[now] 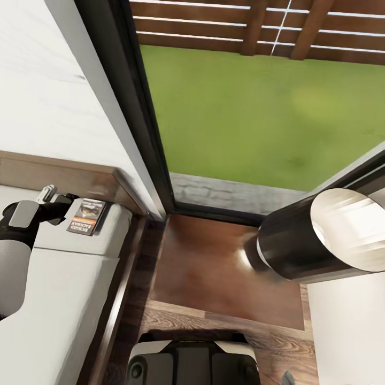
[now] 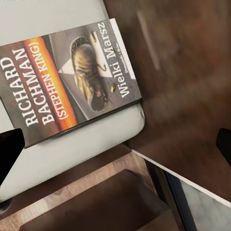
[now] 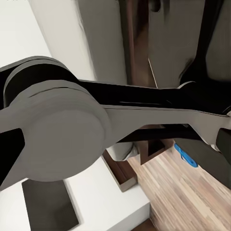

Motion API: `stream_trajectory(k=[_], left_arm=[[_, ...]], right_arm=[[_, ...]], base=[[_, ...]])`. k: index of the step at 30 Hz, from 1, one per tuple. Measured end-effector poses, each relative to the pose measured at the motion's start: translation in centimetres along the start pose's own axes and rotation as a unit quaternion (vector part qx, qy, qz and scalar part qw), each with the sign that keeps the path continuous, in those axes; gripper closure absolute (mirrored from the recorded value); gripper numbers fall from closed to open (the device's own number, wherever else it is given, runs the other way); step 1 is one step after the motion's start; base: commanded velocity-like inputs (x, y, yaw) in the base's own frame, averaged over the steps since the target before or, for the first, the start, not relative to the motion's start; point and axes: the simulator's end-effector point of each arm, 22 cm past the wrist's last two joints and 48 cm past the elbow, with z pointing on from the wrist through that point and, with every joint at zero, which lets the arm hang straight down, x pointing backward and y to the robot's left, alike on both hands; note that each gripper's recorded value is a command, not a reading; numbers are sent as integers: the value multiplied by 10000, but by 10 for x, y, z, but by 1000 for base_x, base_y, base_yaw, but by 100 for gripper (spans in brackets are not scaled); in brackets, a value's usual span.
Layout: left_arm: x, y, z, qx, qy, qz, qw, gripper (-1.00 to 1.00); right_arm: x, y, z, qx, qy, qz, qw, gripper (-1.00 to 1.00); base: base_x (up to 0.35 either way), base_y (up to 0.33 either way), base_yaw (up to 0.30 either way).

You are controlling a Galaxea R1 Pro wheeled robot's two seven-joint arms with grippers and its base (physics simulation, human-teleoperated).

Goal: In the bedroom, move the book from the bed onto either nightstand, and place the two sandals side by side next to the bed.

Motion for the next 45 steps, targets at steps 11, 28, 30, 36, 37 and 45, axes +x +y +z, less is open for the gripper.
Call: stream_trajectory(k=[11,28,30,36,37,45], left_arm=[[0,1,0,-4,1,-4,10000,-100],[-7,1,0,-11,-169,-55,9998,-100],[-7,2,0,-14,-185,-57,9998,-100],[-8,2,0,-16,-200,-62,9998,-100],[-8,2,0,-16,-202,-61,9998,-100],[-8,2,4,-17,-201,-62,9998,-100]], right_arm=[[0,0,0,1,-1,-1,10000,-100],[0,0,0,-2,1,0,10000,-100],[0,0,0,-2,0,-1,10000,-100],[0,0,0,2,0,0,10000,-100],[0,0,0,2,0,-1,10000,-100],[-2,-3,1,3,-1,-1,10000,-100]], base=[[2,21,0],[26,104,0],[0,1,0],[0,0,0],[0,0,0],[0,0,0]])
